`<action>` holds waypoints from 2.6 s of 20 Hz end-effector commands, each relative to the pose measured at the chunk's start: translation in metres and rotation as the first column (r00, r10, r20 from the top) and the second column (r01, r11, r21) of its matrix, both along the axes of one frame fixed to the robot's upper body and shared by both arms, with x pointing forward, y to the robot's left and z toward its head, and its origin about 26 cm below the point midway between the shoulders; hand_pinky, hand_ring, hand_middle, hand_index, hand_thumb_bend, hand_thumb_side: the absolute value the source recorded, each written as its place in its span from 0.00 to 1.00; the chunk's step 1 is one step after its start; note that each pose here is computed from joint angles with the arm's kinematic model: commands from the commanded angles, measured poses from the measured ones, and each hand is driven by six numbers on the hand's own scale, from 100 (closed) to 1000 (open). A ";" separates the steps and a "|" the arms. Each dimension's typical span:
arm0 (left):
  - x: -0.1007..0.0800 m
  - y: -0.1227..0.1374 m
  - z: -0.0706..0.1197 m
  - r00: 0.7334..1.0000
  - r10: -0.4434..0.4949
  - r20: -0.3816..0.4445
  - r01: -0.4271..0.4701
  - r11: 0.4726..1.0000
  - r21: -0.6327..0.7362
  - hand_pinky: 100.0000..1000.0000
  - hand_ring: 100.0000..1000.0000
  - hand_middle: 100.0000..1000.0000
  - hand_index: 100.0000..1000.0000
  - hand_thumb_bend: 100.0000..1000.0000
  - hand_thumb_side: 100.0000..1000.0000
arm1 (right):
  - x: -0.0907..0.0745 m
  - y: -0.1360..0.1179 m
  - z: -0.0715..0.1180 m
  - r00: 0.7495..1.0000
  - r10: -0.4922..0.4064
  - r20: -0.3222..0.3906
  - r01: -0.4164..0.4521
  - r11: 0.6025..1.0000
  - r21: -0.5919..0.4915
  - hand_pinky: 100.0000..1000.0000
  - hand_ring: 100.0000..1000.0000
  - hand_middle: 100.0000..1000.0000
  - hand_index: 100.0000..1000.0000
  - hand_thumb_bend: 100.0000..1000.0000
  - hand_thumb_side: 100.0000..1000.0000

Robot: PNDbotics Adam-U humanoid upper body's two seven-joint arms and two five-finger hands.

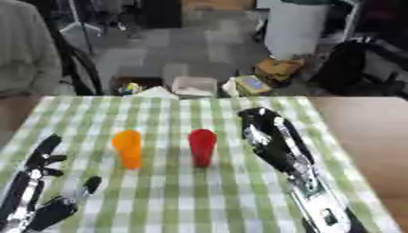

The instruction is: Pour the contents of one cup into another cup.

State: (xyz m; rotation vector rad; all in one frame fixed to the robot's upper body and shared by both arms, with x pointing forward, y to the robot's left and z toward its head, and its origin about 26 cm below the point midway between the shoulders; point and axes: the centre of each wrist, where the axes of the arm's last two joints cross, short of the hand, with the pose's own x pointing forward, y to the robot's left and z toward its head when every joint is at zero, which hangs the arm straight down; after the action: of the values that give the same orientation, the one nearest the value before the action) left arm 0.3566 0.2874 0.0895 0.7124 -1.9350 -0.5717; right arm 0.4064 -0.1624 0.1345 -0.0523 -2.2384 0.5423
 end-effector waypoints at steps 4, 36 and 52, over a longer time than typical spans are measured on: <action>0.017 0.012 0.007 1.000 0.015 0.019 -0.015 1.000 0.018 0.61 0.77 1.00 1.00 0.57 0.54 | 0.000 0.002 0.008 1.000 0.015 0.021 -0.016 1.000 0.005 0.53 0.39 0.27 0.67 0.00 0.57; 0.079 0.014 0.030 1.000 -0.012 0.013 0.011 0.995 0.098 0.59 0.72 0.91 1.00 0.64 0.57 | 0.000 0.011 0.009 0.998 0.063 0.017 -0.063 0.998 -0.006 0.53 0.39 0.27 0.66 0.00 0.57; 0.084 0.020 0.027 0.999 0.044 0.004 -0.044 0.985 0.166 0.60 0.73 0.91 1.00 0.69 0.64 | 0.000 0.011 0.009 0.997 0.070 0.016 -0.070 0.998 -0.009 0.53 0.39 0.26 0.66 0.00 0.58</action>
State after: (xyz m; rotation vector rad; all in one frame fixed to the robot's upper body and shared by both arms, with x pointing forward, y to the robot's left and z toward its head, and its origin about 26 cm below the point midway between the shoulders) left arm 0.4384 0.2992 0.1024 0.8144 -1.8676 -0.7031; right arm 0.4056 -0.1537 0.1333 0.0060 -2.2300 0.5871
